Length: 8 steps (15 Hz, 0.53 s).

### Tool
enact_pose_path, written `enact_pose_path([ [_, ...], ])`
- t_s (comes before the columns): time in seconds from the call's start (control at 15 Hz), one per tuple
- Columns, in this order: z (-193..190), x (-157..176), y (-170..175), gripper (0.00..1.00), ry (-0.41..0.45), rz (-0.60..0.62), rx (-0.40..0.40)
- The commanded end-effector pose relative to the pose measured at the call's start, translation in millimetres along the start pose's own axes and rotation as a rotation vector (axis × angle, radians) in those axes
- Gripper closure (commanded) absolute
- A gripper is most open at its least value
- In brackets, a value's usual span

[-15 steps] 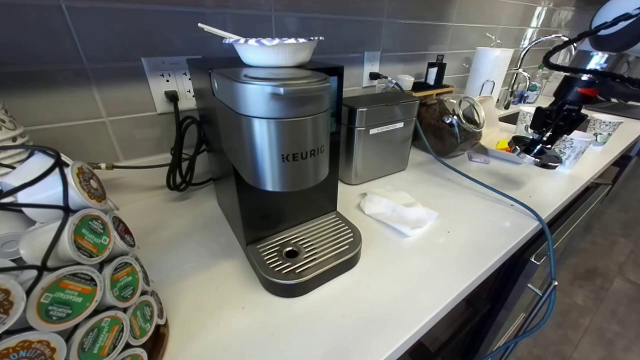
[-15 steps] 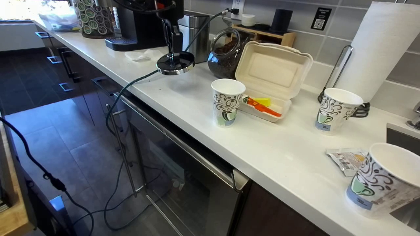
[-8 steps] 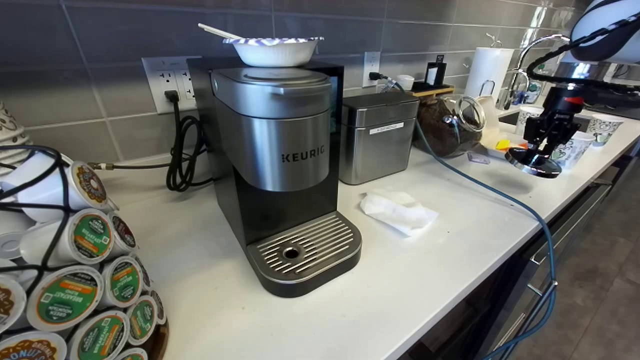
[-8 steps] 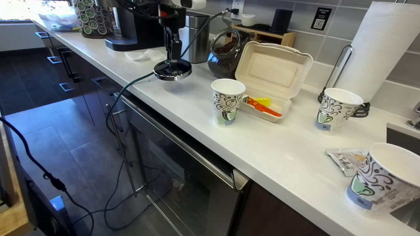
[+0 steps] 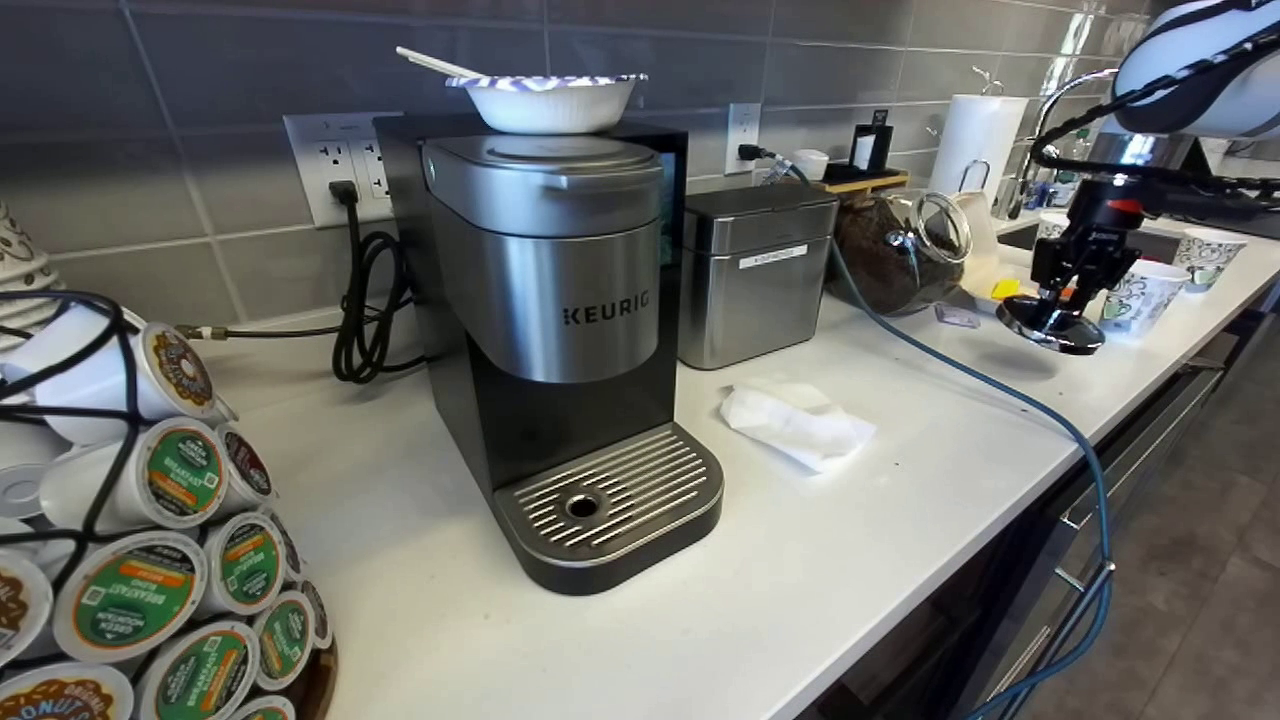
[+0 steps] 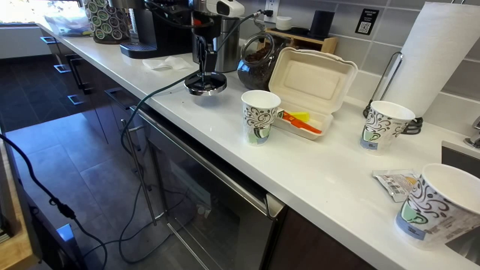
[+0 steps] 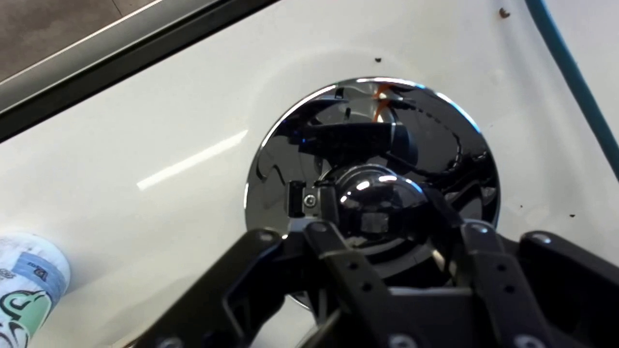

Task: Remove the lid from the container

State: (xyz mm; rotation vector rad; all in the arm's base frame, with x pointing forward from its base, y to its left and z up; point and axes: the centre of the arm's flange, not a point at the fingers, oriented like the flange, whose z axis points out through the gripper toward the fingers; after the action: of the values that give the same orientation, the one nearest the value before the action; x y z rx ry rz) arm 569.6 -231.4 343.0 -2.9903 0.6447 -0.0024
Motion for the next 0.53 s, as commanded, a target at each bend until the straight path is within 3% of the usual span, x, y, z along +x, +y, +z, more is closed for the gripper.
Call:
enact_pose_path([
  [0.0, 6, 9, 2, 0.79, -0.031, 0.018, -0.007],
  [0.47, 24, 23, 6, 0.79, -0.060, 0.055, -0.043],
])
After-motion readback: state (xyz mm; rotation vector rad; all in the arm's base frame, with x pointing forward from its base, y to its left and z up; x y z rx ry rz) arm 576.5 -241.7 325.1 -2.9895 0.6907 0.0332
